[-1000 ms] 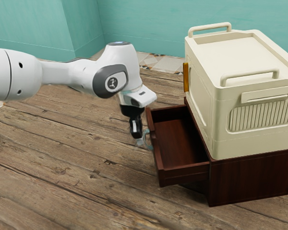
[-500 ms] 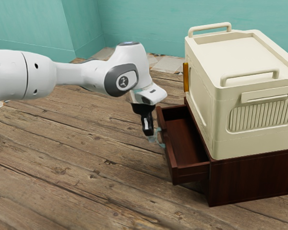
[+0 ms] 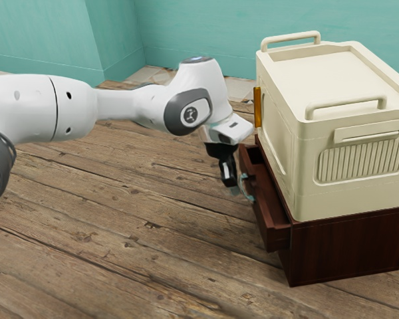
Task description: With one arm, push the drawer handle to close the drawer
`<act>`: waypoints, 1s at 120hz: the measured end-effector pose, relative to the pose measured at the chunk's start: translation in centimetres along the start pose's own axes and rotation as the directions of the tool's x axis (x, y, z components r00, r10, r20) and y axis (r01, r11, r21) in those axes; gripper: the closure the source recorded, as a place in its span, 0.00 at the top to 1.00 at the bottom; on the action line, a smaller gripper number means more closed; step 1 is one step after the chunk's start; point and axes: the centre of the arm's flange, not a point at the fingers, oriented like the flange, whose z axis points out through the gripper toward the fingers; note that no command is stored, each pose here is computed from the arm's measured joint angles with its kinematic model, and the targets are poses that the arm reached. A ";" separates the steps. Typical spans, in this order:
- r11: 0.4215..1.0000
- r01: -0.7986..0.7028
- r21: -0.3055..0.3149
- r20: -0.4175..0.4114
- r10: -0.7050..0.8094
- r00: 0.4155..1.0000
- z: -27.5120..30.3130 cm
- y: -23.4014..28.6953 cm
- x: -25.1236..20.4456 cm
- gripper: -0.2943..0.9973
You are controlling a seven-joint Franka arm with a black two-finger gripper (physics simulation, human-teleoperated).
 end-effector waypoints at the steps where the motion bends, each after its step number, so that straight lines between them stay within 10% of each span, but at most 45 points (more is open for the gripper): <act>1: 1.000 -0.001 0.000 -0.002 0.001 1.000 0.0 0.0 0.1 0.17; 78: 0.999 0.006 0.052 -0.053 -0.003 0.999 0.3 2.2 0.9 0.16; 103: 0.954 0.067 0.294 -0.003 -0.069 0.998 -24.2 12.9 -6.7 0.17; 120: 0.944 0.189 0.271 0.084 -0.219 0.972 -29.9 14.2 -14.1 0.39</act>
